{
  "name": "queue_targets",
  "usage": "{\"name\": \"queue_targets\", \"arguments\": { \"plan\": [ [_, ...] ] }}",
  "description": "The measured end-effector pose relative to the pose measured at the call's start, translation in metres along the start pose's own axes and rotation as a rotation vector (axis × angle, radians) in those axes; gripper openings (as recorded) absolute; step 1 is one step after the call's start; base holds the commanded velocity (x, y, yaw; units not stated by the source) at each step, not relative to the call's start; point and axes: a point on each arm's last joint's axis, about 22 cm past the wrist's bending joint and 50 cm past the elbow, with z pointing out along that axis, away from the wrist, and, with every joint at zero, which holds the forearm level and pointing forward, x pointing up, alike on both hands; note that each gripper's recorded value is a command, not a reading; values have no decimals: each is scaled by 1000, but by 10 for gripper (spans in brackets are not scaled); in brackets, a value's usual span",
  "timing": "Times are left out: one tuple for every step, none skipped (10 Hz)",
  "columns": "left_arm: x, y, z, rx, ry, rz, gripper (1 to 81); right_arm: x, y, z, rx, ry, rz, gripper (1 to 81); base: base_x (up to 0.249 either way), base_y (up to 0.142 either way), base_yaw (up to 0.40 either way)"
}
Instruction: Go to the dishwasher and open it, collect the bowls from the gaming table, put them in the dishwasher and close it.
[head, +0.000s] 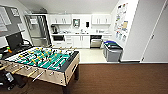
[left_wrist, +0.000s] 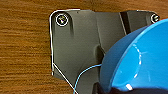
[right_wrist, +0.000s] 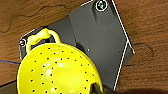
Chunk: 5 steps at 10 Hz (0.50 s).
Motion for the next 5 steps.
{"name": "queue_targets", "arguments": {
  "plan": [
    [0, 0, 0, -1, 0, 0, 10, 0, 1, 0, -2, 0, 1, 10, 159, -109, 0],
    [0, 1, 0, -2, 1, 0, 10, 0, 2, -1, -3, 0, 0, 10, 159, -109, 0],
    [0, 1, 0, -1, 0, 0, 10, 0, 1, 0, -1, 0, 1, 10, 159, -109, 0],
    [0, 1, 0, -1, 1, 0, 10, 0, 0, 0, -1, -1, 0, 10, 159, -109, 0],
    [0, 1, 0, -1, 0, 0, 10, 0, 0, 0, -1, -1, 1, 10, 159, -109, 0]
  ]
}}
